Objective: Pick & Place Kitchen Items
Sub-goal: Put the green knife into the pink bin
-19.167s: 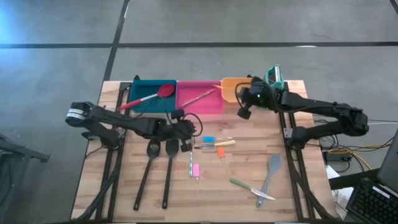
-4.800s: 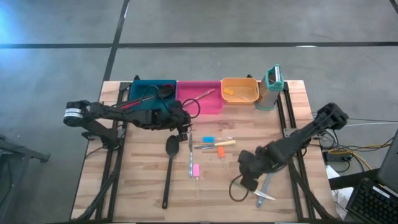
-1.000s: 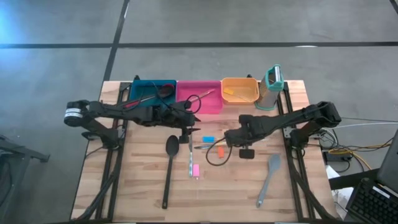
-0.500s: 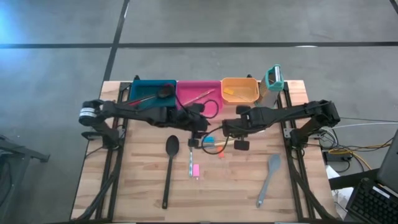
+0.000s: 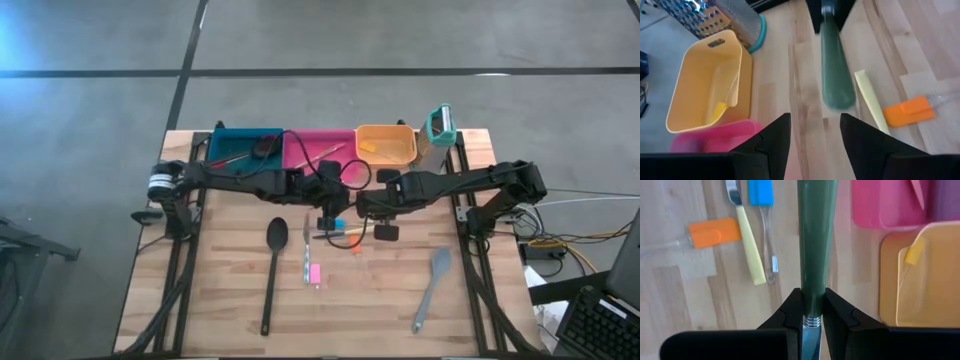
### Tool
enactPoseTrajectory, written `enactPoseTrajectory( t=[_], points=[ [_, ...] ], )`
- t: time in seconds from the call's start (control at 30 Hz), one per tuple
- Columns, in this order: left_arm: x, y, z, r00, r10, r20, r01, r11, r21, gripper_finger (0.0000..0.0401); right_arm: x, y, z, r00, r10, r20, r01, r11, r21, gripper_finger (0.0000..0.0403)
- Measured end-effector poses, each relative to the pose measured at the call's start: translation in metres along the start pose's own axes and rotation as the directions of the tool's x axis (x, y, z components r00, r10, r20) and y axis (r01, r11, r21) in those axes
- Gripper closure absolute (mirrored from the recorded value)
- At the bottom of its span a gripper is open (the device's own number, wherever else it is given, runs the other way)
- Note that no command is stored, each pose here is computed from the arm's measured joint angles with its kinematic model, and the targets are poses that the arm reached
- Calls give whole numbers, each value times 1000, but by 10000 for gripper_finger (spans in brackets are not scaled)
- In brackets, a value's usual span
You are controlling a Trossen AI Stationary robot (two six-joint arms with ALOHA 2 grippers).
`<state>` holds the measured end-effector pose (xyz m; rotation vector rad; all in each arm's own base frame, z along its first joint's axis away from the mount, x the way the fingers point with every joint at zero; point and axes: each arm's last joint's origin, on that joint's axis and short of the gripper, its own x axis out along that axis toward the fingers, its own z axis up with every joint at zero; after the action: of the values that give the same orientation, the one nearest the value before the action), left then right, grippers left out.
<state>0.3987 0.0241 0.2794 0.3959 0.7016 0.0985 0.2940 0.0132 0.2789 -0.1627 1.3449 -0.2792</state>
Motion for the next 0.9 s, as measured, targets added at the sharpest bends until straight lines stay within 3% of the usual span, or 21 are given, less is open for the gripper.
enactPoseTrajectory(
  t=[0.23, 0.37, 0.57, 0.9],
  points=[
    [0, -2, 8, 1000, -12, 17, 12, 1000, 5, 224, 1, -2, 6, 999, -4, 54, 4, 1000, -13, 367],
    [-1, -4, 9, 1000, -16, 21, 16, 1000, 12, 224, 12, -6, 8, 1000, -12, 2, 12, 1000, 8, 367],
    [1, -6, 5, 1000, -24, -14, 24, 999, 21, 224, 25, -3, 13, 999, -16, -34, 15, 999, -43, 367],
    [4, -7, 4, 1000, -21, -19, 21, 1000, 16, 224, 15, -6, 23, 1000, -9, 23, 10, 1000, -28, 367]
  ],
)
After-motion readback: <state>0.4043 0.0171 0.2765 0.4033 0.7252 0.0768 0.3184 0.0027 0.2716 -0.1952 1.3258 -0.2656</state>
